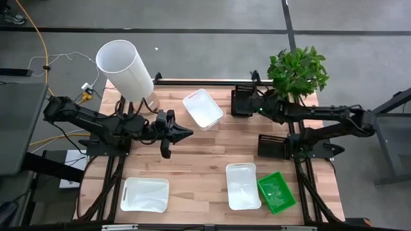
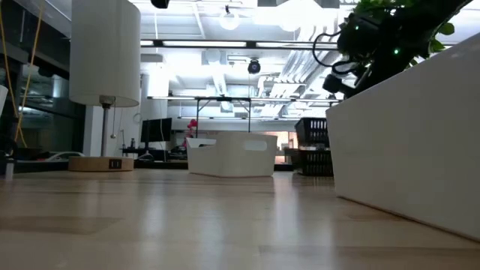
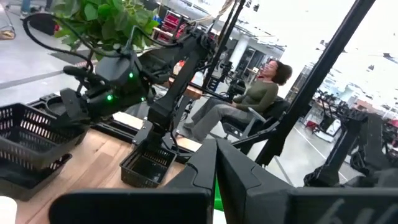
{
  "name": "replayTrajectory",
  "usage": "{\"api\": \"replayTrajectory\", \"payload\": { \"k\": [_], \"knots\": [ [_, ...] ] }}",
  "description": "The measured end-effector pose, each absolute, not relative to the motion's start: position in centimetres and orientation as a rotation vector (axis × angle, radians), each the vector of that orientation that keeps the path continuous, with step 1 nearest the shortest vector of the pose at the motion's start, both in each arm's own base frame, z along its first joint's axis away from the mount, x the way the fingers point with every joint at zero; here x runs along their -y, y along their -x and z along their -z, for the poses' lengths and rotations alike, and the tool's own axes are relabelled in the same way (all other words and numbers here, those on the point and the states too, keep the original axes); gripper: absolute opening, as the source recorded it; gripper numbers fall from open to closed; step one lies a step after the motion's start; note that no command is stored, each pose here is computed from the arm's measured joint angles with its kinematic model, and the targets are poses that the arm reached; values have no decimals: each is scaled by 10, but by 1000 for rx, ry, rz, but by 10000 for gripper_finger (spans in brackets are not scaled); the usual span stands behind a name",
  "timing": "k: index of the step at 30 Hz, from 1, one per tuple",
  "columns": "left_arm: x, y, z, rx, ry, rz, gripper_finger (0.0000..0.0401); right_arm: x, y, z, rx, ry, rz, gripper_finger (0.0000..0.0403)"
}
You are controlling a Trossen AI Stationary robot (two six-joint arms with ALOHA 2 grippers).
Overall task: Stack baskets by color
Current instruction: Stack the bottom left black bin on top of the top black bin, then stack the bottom black bin on top of the top black bins
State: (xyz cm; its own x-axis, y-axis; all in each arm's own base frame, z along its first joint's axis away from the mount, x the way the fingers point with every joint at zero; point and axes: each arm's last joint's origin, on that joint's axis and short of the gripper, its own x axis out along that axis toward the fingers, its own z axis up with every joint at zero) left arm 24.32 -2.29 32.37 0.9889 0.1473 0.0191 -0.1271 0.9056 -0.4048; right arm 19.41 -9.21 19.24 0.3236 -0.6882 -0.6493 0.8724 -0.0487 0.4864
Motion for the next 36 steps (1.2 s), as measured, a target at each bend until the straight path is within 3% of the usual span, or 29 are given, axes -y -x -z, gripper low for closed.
{"api": "replayTrajectory", "payload": {
  "k": [15, 21, 29, 36],
  "knots": [
    [19, -243, -325, 67, 421, -155, 0, 98, -208, -178, -294, -906, 1263, 1],
    [19, -243, -325, 69, 421, -157, 0, 98, -208, -178, -310, -898, 1253, 23],
    [19, -243, -325, 69, 421, -158, 0, 97, -209, -180, -350, -895, 1228, 135],
    [19, -243, -325, 68, 421, -158, 0, 96, -209, -215, -468, -751, 1119, 247]
  ]
}}
